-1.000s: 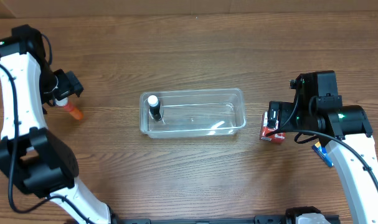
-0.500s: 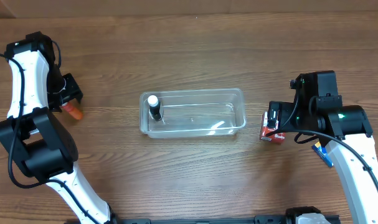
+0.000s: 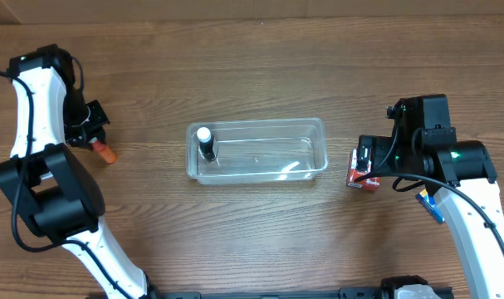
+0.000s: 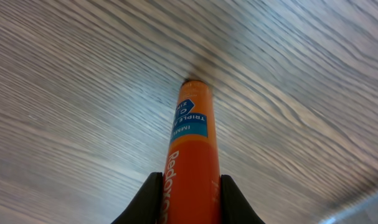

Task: Pack container
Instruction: 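Carry the orange tube into the container's left end and release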

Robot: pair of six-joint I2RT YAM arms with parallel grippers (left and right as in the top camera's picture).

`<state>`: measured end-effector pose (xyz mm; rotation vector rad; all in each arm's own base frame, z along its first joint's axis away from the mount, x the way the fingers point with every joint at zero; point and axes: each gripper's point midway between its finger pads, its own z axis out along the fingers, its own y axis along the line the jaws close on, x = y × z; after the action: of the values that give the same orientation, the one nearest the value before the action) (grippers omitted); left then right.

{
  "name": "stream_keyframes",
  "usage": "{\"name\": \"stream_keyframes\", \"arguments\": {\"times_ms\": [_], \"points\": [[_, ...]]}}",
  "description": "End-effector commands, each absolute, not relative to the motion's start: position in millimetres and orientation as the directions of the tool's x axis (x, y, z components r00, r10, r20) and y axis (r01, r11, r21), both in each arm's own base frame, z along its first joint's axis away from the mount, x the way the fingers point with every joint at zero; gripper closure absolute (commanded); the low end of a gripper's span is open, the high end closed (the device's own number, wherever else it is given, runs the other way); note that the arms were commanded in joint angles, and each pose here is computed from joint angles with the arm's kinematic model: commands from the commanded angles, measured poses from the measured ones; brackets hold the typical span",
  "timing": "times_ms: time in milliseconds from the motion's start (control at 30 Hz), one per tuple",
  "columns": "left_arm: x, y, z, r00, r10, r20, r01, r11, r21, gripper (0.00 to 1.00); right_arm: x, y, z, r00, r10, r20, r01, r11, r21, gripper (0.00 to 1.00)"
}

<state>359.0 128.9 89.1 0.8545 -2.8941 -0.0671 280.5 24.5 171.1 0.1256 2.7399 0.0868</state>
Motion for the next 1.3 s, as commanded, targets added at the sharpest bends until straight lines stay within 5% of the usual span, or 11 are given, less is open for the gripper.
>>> {"name": "stream_keyframes", "arguments": {"times_ms": [0, 100, 233, 667, 1133, 1267], "points": [[364, 83, 170, -0.888, -0.455, -0.07, -0.453, 0.891, -0.04, 0.96, 286, 22, 187, -0.895, 0.109, -0.433, 0.083, 0.994, 0.077, 0.0], [336, 20, 242, -0.926, -0.307, -0.221, -0.295, 0.952, -0.083, 0.96, 286, 22, 187, -0.895, 0.109, -0.433, 0.083, 0.994, 0.077, 0.0], [298, -60, 268, -0.961, -0.145, -0.234, -0.12, 0.986, -0.119, 0.96, 286, 22, 187, -0.895, 0.109, -0.433, 0.084, 0.993, 0.078, 0.0], [283, -105, 136, -0.994, -0.062, -0.09, -0.057, 0.997, -0.053, 0.92, 286, 22, 187, -0.895, 0.109, -0.433, 0.084, 0.993, 0.078, 0.0], [303, -106, 85, -0.998, -0.057, -0.034, -0.058, 0.998, 0.005, 0.89, 286, 22, 187, -0.895, 0.109, -0.433, 0.084, 0.993, 0.078, 0.0], [309, -108, 92, -0.998, -0.042, -0.054, -0.042, 0.999, -0.003, 0.67, 286, 22, 187, -0.895, 0.109, -0.433, 0.084, 0.993, 0.078, 0.0]]}}
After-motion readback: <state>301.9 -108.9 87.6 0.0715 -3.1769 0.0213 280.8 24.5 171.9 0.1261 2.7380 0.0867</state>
